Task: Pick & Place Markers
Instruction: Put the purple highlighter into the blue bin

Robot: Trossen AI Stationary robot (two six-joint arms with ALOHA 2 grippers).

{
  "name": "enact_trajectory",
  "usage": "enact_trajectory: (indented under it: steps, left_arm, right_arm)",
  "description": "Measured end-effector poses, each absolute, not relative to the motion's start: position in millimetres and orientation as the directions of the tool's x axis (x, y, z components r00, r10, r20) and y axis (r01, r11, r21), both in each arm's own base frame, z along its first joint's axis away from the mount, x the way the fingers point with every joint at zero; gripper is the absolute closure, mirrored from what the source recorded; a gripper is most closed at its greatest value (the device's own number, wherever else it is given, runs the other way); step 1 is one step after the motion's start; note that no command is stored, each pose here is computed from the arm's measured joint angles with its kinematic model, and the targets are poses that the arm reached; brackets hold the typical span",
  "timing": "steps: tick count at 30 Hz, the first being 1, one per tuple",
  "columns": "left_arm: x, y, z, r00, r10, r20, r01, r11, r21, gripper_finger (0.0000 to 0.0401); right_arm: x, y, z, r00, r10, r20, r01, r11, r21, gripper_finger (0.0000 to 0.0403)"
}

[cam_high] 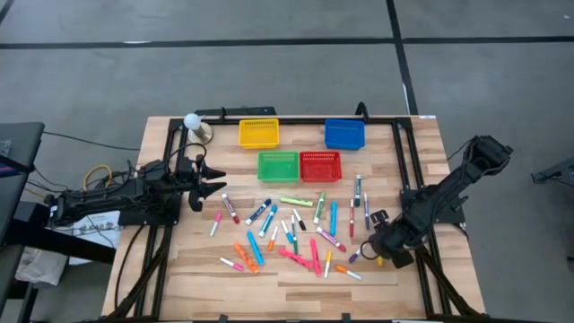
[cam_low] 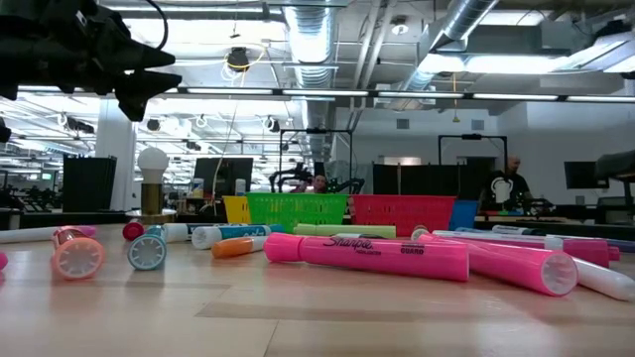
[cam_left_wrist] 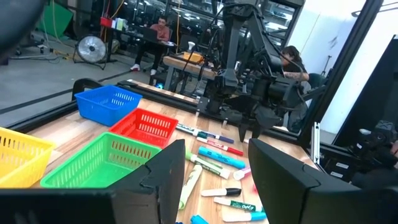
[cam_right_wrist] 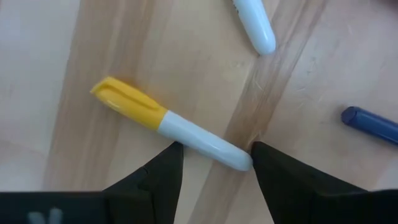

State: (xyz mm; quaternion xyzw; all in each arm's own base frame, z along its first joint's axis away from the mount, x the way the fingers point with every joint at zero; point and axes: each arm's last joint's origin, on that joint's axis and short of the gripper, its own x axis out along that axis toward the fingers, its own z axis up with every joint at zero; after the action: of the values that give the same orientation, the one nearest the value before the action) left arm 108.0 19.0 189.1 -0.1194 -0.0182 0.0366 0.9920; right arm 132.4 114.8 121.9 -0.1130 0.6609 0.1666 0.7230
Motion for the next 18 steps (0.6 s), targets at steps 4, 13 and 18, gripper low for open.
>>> enact_trajectory:
  steps: [4, 13, 18]
  left_arm:
    - [108.0, 18.9, 189.1, 0.997, 0.077, 0.028, -0.068, 0.969, -0.238, 0.0225]
    - [108.0, 19.0, 189.2, 0.997, 0.077, 0.028, -0.068, 0.969, -0.238, 0.0225]
    - [108.0, 18.9, 189.2, 0.997, 0.077, 0.029, -0.068, 0.969, -0.238, 0.0225]
  right_arm:
    - [131.9, 116.1, 125.8, 0.103, 0.089, -0.991, -0.396, 0.917, 0.041, 0.0234]
    - [130.3, 117.9, 129.0, 0.132, 0.098, -0.986, -0.411, 0.911, 0.035, 0.0245]
    - [130.5, 118.0, 129.1, 0.135, 0.098, -0.986, -0.412, 0.911, 0.035, 0.0235]
